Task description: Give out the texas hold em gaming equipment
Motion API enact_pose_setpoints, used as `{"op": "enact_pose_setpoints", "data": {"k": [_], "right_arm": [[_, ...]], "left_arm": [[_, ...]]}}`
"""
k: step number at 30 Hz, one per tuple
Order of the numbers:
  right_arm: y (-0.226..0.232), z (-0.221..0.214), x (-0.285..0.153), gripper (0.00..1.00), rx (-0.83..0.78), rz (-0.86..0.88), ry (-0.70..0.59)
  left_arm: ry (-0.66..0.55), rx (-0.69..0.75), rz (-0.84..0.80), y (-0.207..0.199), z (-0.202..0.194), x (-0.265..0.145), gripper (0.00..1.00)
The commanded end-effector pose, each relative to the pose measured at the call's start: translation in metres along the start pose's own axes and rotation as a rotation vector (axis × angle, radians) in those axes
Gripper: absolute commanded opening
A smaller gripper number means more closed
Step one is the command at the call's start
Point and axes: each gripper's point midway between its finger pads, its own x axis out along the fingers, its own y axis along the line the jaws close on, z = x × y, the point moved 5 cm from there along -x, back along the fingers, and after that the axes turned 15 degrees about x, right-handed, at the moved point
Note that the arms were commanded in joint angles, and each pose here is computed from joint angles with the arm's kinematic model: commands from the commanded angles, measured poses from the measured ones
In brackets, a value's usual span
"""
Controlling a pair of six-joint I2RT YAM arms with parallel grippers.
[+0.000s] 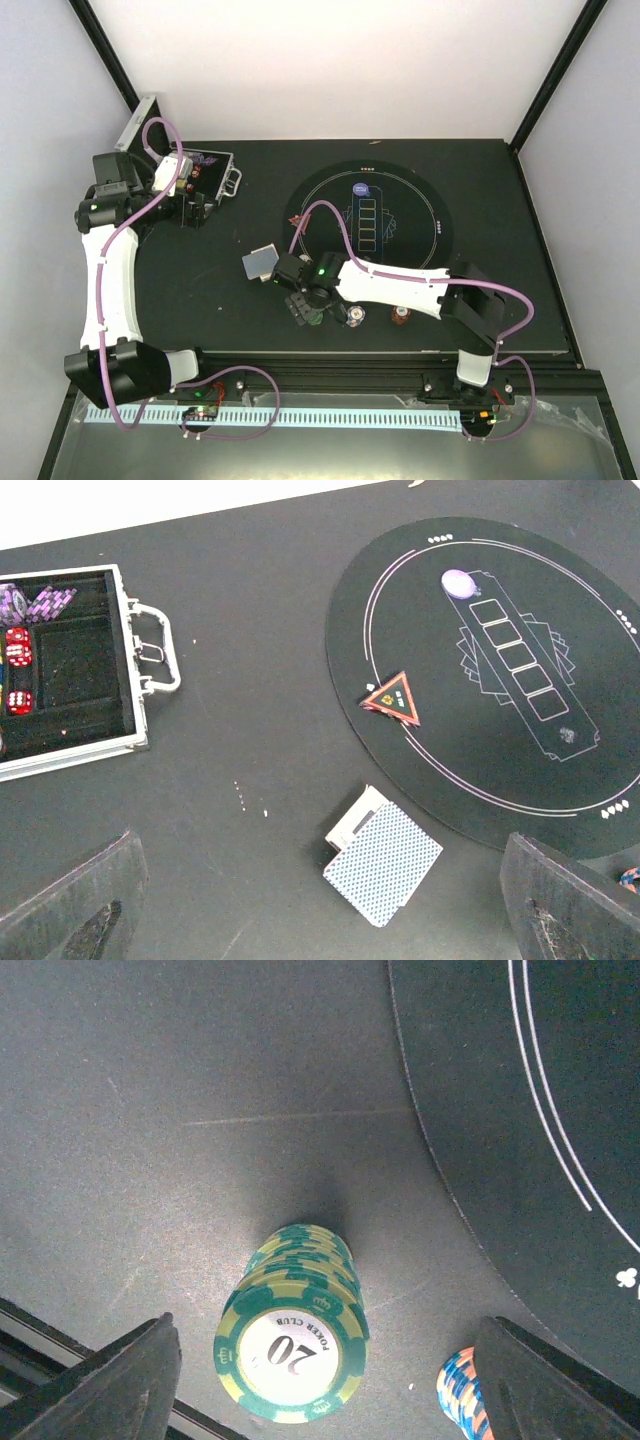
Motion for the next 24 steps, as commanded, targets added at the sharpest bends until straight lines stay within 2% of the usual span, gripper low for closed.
{"op": "enact_pose_setpoints", "data": {"k": [1,24], "right_arm": [[0.005,-0.003,0.002,0.81,-0.006,0.013,0.024],[0.010,-0.014,0.018,0.60,0.004,0.026,0.057]], "left_arm": [[0.002,0.016,0.033,0.003,0.005,-0.009,0.99],[0.000,0.028,0.062,0.005,0.008,-0.013,0.99]]}}
